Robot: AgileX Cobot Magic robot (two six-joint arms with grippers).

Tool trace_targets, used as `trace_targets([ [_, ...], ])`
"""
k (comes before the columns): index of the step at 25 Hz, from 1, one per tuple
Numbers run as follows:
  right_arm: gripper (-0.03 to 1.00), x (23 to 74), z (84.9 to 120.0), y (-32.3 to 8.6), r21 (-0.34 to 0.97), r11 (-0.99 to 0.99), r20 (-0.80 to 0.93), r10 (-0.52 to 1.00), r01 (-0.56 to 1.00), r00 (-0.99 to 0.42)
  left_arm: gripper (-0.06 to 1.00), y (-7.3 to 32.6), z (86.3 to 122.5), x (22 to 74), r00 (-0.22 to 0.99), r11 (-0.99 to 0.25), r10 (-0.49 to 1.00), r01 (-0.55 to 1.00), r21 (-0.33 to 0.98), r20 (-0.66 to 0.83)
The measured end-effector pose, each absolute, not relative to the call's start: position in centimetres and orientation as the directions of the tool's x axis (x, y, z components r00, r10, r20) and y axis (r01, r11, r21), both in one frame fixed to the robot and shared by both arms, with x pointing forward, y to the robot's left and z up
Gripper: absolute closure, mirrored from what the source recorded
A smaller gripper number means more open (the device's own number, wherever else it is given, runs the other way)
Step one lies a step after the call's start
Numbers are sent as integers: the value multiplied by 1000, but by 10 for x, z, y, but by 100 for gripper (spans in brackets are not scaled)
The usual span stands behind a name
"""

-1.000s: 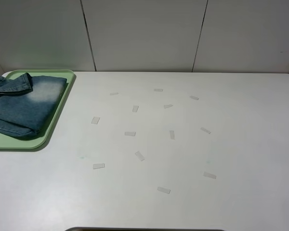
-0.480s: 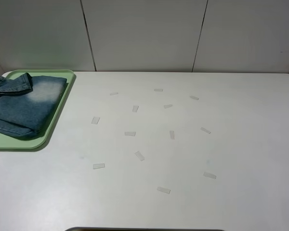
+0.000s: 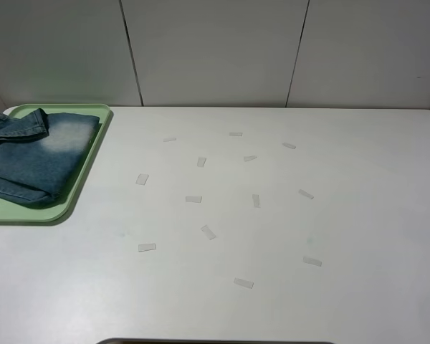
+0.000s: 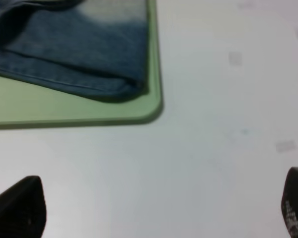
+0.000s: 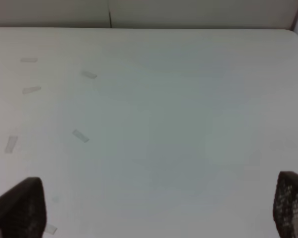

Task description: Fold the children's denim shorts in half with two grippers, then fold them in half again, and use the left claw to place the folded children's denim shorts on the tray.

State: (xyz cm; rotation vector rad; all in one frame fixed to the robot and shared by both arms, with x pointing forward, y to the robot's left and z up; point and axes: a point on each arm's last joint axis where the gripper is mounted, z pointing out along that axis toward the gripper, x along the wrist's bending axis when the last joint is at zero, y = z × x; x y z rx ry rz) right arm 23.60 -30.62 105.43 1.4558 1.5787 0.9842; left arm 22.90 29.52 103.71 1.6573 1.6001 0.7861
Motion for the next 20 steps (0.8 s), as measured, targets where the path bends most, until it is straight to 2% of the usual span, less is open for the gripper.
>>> trace_targets([
  [7,27,236,1054,-306,910,53,-30,998,412,-61,2,292,1036,228,172,-78,985,577,813,-28],
  [20,27,236,1054,-306,910,53,-30,998,412,-61,2,292,1036,228,181,-83,983,579,811,-29],
])
